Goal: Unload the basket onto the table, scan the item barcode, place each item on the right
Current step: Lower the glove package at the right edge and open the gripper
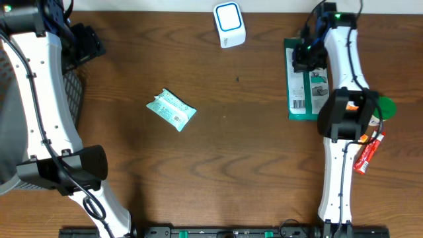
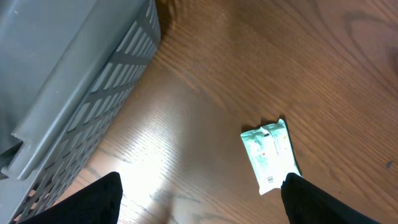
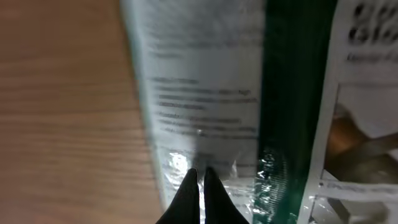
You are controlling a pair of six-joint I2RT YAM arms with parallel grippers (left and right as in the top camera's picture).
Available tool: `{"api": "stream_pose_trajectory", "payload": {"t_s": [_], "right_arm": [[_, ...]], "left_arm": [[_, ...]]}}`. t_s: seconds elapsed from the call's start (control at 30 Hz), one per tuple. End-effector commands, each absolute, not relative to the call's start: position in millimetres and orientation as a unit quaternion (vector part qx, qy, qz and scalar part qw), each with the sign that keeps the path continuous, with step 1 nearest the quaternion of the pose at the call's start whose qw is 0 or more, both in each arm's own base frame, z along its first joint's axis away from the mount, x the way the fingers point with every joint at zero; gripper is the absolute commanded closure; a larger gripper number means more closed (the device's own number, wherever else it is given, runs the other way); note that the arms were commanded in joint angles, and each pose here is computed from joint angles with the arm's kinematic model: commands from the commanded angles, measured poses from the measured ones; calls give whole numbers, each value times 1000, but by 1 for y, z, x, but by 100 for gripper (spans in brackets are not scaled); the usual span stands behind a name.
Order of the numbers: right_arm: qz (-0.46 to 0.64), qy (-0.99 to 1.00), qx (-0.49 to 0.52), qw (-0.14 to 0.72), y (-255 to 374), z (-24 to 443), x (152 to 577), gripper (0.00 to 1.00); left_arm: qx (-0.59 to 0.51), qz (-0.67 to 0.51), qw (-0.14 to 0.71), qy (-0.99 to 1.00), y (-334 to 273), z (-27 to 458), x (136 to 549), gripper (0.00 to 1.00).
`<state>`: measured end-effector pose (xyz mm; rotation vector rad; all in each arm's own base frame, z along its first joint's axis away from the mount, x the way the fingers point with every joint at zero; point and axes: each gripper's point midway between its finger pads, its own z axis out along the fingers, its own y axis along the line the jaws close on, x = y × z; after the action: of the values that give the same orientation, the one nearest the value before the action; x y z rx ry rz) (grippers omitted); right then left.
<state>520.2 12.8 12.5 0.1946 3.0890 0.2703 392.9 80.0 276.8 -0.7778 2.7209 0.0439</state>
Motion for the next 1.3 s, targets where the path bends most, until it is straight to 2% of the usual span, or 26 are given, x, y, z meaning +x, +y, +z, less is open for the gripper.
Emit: {"api": "stream_pose_trajectory", "payload": {"t_s": [0.0,0.13,0.83,1.27], "right_arm": [[-4,994,112,-6,-15,-1,509,99],[-39,992,118,-35,-29,0,493,99],[-49,981,137,-132,-44,7,445,99],[-92,961,129,-228,-61,-24,398,99]], "left_arm": [[-268,26,126,955,82,272,381,18],[-268,26,126,955,82,272,381,18],[-268,26,126,955,82,272,381,18],[-268,26,126,955,82,272,381,18]]}}
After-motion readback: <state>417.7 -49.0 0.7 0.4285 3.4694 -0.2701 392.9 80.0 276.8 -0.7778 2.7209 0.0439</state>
